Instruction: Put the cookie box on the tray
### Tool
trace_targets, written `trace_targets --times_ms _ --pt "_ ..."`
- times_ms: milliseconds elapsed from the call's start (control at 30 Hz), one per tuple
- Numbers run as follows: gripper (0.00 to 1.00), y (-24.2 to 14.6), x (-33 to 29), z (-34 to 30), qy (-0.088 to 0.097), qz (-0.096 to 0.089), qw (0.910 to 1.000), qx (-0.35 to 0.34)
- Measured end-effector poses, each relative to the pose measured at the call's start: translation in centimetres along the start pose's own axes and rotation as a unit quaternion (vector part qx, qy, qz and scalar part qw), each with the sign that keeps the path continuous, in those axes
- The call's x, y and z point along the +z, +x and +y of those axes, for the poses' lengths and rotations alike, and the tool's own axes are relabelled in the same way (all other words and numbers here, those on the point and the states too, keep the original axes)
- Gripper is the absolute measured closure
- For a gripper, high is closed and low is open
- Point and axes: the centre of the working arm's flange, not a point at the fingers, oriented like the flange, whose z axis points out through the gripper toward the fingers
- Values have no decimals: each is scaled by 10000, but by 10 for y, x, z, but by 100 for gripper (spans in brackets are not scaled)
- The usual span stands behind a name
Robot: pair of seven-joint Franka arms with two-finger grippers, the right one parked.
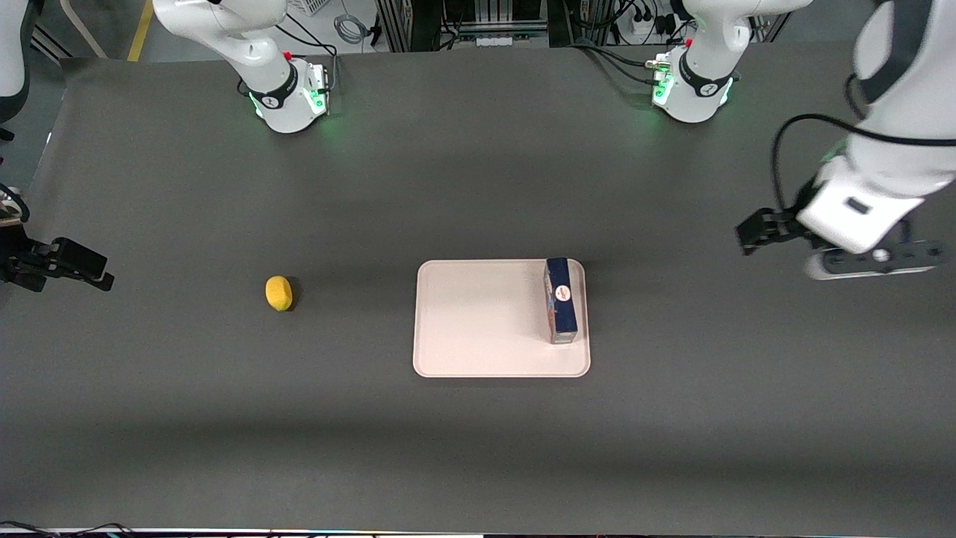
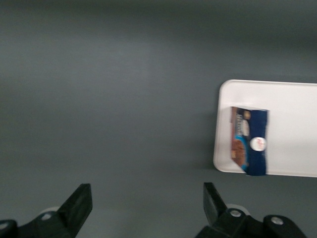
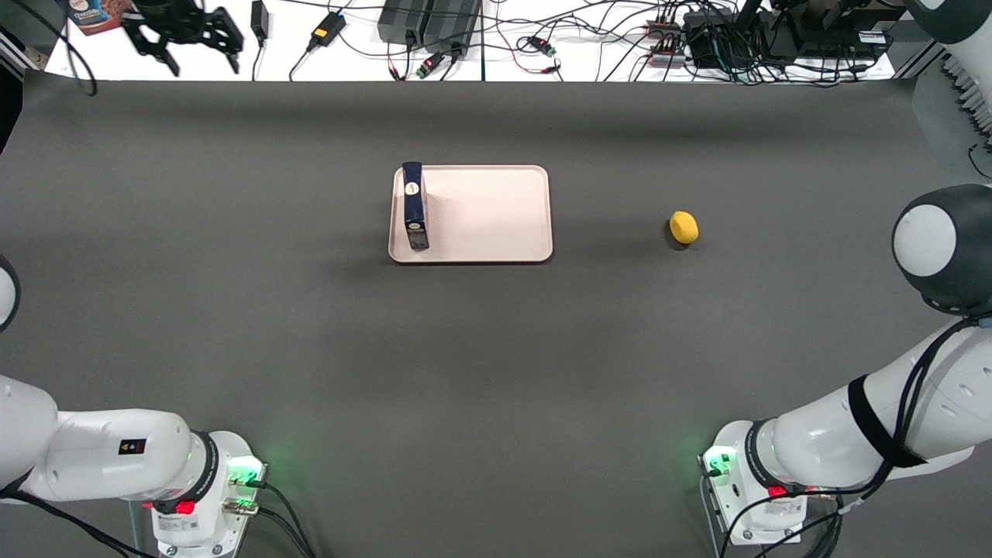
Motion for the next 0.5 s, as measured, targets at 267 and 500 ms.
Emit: trace_targets --times_ms 267,500 --pt "0 4 1 -39 25 -15 10000 76" --pt "0 -2 1 -25 34 -103 9999 47"
